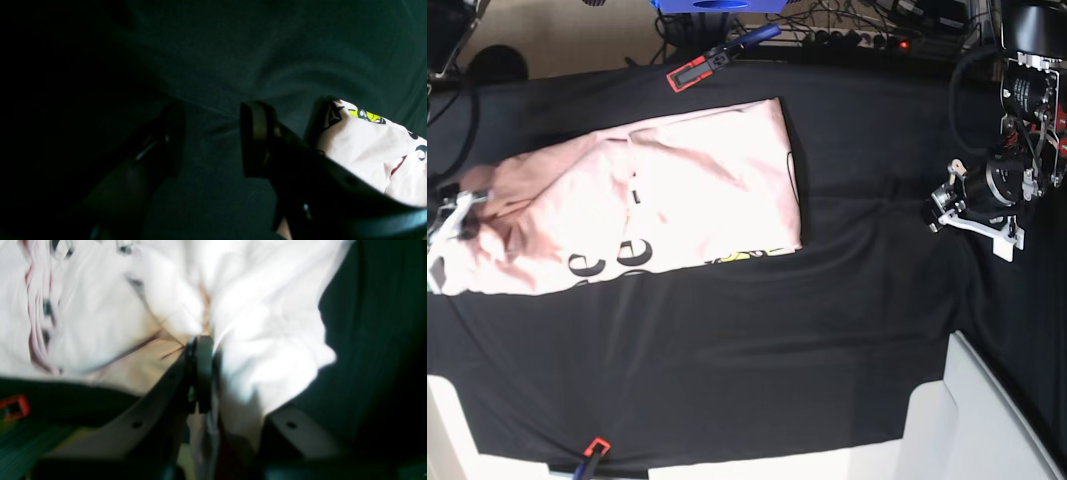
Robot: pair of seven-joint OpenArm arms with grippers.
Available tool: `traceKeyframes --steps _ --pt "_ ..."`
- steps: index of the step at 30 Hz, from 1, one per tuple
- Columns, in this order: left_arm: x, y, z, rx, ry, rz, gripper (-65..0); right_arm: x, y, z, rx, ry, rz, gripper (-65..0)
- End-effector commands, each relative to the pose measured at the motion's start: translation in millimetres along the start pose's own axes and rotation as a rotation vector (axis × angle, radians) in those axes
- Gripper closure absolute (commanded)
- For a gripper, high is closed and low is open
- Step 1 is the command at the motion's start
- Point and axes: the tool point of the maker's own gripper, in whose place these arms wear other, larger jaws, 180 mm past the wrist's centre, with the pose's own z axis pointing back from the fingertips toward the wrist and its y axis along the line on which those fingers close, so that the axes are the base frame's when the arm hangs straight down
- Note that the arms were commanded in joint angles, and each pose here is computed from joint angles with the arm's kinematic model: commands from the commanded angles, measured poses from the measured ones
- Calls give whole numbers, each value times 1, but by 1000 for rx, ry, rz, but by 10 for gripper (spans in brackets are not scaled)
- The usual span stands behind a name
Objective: Fold the T-shirt properly
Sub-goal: 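Grasp the shirt's end with the right gripper and fold it over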
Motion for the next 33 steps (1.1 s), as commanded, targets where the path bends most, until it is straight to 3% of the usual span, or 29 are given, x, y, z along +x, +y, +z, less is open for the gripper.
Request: traceKeyframes --steps 1,6,12,15,21,29,33 --pt "17 -1 7 -7 -40 -13 -265 20 11 7 14 -70 39 0" --pt "27 1 10 0 -55 -19 -264 22 58 5 65 -69 13 0" --pt "41 35 27 57 -106 39 -264 27 104 5 125 -66 2 0" --pt "47 62 40 108 -123 87 -264 28 128 -1 165 -58 -17 0" --pt "50 96 57 266 -100 7 -267 23 191 -10 248 -14 -88 0" --pt "41 102 57 274 -77 -17 -267 28 229 -15 219 57 -275 0" --pt "40 102 57 275 -75 -17 -267 14 245 -23 190 154 -329 0"
